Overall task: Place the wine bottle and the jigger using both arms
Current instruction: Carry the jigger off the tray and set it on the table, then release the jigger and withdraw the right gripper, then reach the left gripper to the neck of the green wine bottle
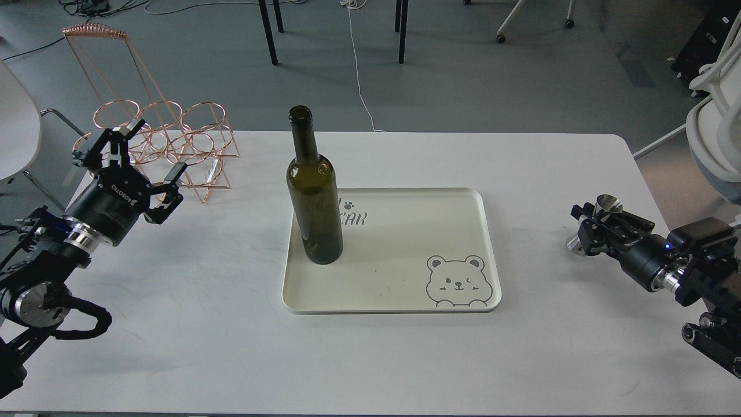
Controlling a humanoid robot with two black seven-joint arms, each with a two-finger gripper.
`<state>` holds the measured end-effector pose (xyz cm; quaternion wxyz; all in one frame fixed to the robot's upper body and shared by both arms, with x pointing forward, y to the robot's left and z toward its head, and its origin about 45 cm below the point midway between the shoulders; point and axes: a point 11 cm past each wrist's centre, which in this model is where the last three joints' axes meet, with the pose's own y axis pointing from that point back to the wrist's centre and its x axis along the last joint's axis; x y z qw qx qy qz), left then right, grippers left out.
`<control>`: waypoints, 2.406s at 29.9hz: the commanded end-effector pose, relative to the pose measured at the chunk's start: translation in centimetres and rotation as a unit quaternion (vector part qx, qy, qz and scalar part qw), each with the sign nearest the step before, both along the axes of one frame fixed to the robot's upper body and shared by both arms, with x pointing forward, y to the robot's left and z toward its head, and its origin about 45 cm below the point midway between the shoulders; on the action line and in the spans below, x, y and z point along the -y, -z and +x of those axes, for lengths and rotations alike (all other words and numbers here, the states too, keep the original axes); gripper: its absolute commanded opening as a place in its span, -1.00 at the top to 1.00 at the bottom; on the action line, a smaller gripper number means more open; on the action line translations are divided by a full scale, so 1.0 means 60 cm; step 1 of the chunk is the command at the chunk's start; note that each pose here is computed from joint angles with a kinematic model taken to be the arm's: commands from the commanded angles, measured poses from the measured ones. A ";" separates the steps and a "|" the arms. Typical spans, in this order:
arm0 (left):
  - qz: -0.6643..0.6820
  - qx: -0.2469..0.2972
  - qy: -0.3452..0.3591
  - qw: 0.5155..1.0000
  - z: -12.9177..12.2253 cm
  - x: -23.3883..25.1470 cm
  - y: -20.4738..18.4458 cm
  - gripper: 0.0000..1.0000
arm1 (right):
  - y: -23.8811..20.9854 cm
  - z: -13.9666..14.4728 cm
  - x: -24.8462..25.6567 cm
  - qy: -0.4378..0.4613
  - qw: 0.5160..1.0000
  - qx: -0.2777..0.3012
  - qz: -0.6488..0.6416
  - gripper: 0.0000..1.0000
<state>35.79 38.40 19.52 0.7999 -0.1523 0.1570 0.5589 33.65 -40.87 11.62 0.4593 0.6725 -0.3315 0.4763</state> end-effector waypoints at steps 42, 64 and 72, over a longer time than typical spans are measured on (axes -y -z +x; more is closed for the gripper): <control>0.256 0.042 0.139 0.956 -0.022 0.006 -0.048 -0.96 | -0.211 -0.070 0.093 0.243 0.872 -0.064 0.419 -0.88; 0.659 0.311 0.141 0.670 -0.008 0.083 -0.161 -0.96 | -0.237 -0.012 0.113 0.186 0.612 -0.160 0.752 -0.95; 0.677 0.412 0.165 0.588 -0.007 0.175 -0.192 -0.96 | -0.229 -0.018 0.129 0.200 0.616 -0.155 0.746 -0.95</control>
